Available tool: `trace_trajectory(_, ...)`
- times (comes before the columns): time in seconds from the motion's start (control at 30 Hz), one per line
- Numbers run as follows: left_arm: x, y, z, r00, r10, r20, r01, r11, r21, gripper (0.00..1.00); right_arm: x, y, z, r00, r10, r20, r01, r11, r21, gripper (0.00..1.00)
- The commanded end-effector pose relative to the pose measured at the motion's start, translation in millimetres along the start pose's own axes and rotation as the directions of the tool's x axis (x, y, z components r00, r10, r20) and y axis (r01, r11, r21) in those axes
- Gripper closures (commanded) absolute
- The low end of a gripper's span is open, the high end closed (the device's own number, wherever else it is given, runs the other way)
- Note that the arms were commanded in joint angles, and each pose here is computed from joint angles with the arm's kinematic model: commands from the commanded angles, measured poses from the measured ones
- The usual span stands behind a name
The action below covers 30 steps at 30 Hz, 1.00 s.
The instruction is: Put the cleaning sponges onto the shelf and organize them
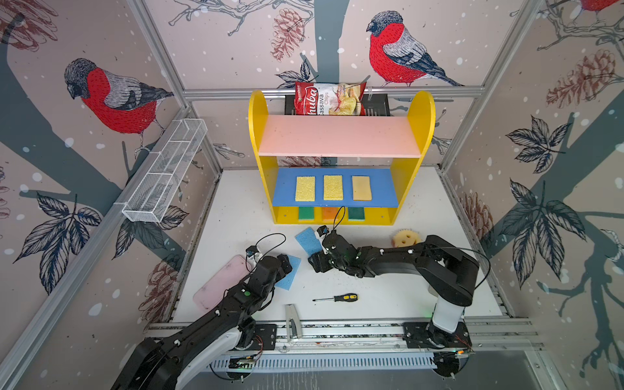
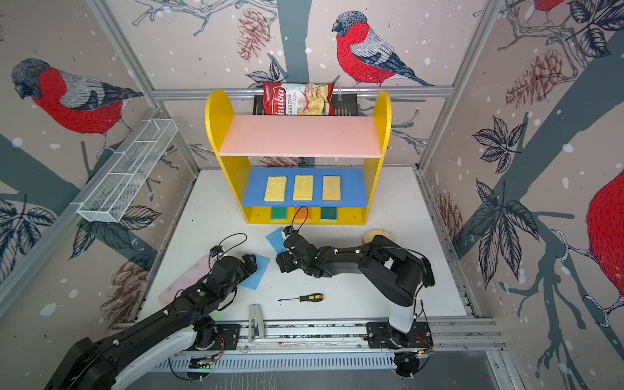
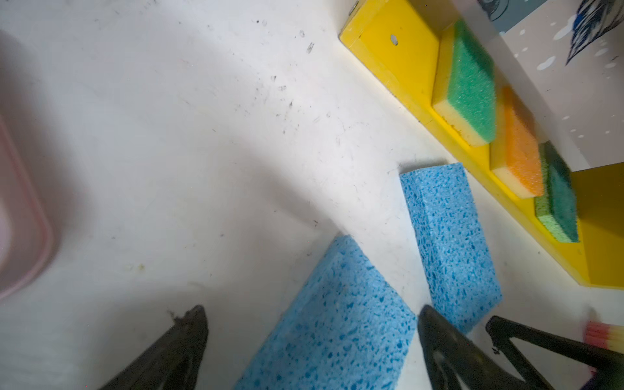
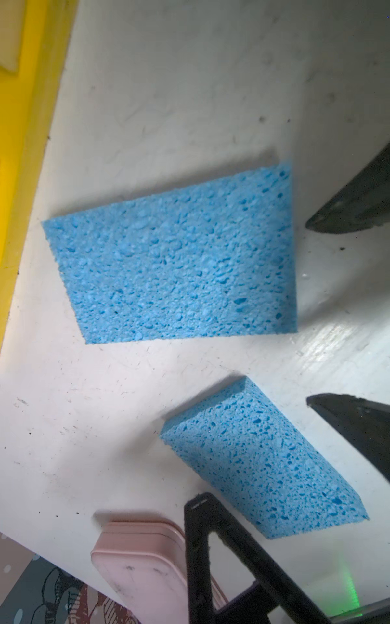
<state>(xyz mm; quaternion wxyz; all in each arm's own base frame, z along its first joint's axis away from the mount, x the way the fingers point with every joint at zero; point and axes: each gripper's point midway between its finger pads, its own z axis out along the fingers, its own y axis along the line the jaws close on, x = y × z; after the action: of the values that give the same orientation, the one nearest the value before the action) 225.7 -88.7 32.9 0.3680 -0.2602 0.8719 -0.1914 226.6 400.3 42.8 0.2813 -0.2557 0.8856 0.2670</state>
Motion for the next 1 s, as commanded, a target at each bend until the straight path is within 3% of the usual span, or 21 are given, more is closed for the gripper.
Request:
trace_trajectory(0.0, 31, 18, 2, 0.992, -0.024, -0.124, 0.021, 0.999, -0.025, 0.05, -1, 2, 2, 1.0, -0.011, -0.004, 0.011, 1.0, -0.014, 0.26)
trace_trajectory(0.17, 34, 12, 7, 0.99, -0.014, -0.144, 0.012, 1.0, -0.012, 0.14, 0, -8, 7, 1.0, 0.01, -0.026, -0.01, 1.0, -0.001, 0.26)
trace_trajectory(0.27, 34, 12, 8, 0.989, 0.001, -0.151, -0.004, 1.0, -0.022, 0.25, 0, -14, 5, 0.999, 0.024, -0.024, -0.024, 1.0, 0.006, 0.26)
trace_trajectory(0.33, 34, 10, 9, 0.989, -0.007, -0.15, 0.004, 1.0, -0.018, 0.39, -2, -17, 4, 0.999, 0.032, -0.02, -0.032, 0.999, 0.009, 0.26)
trace_trajectory(0.43, 32, 8, 8, 0.99, -0.024, -0.141, 0.023, 1.0, -0.007, 0.74, -5, -20, 3, 0.999, 0.042, -0.013, -0.042, 0.999, 0.008, 0.26)
trace_trajectory(0.47, 30, 6, 7, 0.99, -0.025, -0.135, 0.025, 1.0, -0.002, 0.8, -6, -20, 2, 0.999, 0.043, -0.011, -0.043, 0.999, 0.006, 0.26)
trace_trajectory(0.73, -11, -27, -8, 0.999, 0.024, -0.023, -0.023, 0.999, 0.029, 0.99, -21, -21, -13, 0.998, 0.053, 0.032, -0.053, 0.999, -0.001, 0.25)
trace_trajectory(0.97, -45, -49, -21, 0.994, -0.013, 0.104, 0.004, 0.996, 0.088, 1.0, -46, -12, -43, 0.992, 0.037, 0.122, -0.029, 0.998, -0.061, 0.25)
